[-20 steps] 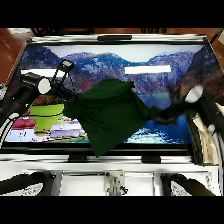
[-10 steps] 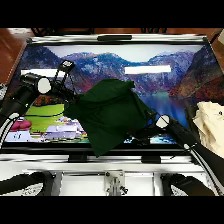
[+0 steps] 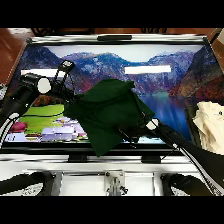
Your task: Fold the shirts.
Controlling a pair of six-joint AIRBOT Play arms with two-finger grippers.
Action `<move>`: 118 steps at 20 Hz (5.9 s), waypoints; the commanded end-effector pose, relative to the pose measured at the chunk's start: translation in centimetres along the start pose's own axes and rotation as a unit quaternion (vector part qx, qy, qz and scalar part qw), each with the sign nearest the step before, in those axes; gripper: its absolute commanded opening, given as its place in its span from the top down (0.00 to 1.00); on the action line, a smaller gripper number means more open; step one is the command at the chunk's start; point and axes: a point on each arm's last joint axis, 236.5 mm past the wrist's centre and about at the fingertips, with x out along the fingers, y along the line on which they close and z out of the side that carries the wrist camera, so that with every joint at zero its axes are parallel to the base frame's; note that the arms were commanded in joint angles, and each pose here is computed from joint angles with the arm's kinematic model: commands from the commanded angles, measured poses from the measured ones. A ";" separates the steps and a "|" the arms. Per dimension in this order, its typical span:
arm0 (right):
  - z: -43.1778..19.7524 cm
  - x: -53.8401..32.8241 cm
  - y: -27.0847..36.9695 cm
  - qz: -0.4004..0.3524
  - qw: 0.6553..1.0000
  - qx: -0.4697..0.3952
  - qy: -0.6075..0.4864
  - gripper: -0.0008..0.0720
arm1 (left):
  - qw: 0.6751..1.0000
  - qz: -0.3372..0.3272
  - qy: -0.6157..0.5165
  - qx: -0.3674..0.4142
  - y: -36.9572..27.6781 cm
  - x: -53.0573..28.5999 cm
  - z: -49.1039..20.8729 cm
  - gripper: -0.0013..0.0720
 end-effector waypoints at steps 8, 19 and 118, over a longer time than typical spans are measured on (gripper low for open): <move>1.0 -0.9 1.8 0.015 0.998 -0.063 -0.016 0.90 | 1.000 0.001 0.008 -0.001 0.2 -0.2 -0.4 0.94; -2.6 -49.1 20.9 0.040 0.737 -0.444 -0.508 0.91 | 0.832 0.032 -0.548 -0.080 0.7 -49.7 6.5 0.94; 19.3 -24.5 9.6 -0.034 0.932 -0.314 -0.177 0.91 | 0.962 -0.061 -0.195 -0.180 8.4 -16.5 -0.8 0.94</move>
